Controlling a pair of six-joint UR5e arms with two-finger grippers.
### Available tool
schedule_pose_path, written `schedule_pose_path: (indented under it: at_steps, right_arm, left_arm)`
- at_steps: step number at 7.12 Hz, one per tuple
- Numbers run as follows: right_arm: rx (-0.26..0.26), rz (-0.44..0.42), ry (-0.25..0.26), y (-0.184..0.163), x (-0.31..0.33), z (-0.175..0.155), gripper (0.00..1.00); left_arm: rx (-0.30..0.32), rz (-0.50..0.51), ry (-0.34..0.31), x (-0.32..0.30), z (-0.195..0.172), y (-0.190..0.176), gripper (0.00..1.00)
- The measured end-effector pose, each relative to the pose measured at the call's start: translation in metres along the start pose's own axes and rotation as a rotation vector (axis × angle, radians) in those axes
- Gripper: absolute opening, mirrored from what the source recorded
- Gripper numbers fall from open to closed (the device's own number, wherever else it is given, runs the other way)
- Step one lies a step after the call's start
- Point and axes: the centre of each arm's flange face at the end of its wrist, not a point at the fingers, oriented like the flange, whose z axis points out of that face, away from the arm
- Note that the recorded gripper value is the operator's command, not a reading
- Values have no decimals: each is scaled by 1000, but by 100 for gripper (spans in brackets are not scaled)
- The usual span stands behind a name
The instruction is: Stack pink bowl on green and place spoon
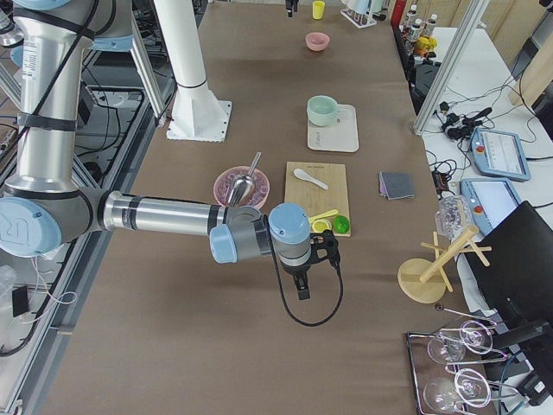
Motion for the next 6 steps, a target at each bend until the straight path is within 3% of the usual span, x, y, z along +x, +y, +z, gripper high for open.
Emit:
schedule_pose_path:
  at_steps: [6]
  right_arm:
    - [-5,8,-6,0,3,4,100]
  left_arm:
    - [-1,13,23,5,1,-3,98]
